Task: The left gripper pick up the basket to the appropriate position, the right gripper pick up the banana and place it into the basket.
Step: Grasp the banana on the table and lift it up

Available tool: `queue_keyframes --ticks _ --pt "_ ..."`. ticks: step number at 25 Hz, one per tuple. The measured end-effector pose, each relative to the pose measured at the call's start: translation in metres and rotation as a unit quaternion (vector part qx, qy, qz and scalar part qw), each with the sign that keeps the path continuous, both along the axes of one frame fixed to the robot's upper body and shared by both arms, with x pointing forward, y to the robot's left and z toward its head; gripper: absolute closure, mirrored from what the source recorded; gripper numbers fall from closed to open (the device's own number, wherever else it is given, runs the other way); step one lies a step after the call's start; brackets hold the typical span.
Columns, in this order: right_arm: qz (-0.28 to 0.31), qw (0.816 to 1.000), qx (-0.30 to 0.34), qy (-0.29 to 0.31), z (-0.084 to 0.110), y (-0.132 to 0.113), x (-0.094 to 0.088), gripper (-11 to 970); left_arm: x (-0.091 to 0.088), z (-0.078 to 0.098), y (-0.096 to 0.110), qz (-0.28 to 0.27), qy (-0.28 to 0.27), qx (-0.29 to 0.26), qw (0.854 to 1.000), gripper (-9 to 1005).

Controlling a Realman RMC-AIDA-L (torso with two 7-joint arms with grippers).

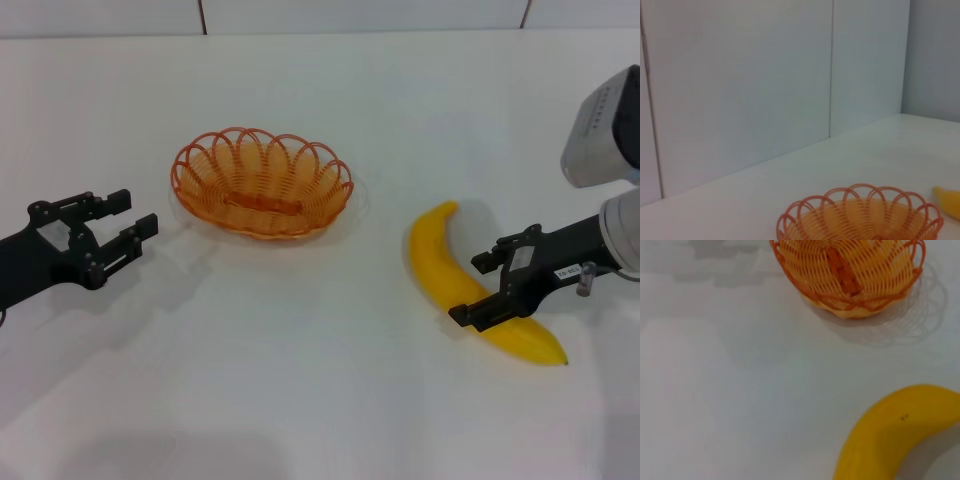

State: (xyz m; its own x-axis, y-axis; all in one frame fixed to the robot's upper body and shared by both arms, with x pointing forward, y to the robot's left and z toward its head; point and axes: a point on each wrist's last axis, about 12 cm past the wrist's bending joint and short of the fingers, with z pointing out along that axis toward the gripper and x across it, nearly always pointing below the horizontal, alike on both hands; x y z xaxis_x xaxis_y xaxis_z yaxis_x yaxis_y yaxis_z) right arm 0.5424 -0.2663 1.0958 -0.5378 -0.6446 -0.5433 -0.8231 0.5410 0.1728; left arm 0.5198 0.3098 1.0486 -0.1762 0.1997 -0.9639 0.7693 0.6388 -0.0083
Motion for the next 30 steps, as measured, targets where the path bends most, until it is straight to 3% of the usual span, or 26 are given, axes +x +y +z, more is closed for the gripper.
queue_keyframes --ticks 10,16,27,29,30 --pt "0.001 1.000 -0.001 0.005 -0.0015 0.0016 0.0019 83 0.0029 -0.0014 -0.0024 0.000 0.005 0.004 1.000 537" --pt "-0.008 1.000 0.000 0.009 -0.0017 0.0019 0.0035 134 0.0035 -0.0015 -0.0026 0.000 0.006 0.006 1.000 537" --pt "-0.025 1.000 0.006 0.010 0.0024 -0.0002 0.0061 357 0.0022 -0.0032 -0.0022 0.001 0.010 0.007 1.000 537" --pt "-0.032 0.999 0.009 0.006 0.0056 -0.0027 0.0076 480 0.0012 -0.0062 -0.0022 0.004 0.018 0.010 1.000 537" --pt "-0.035 0.999 0.011 0.002 0.0078 -0.0040 0.0086 480 0.0010 -0.0077 -0.0021 0.005 0.022 0.012 1.000 537"
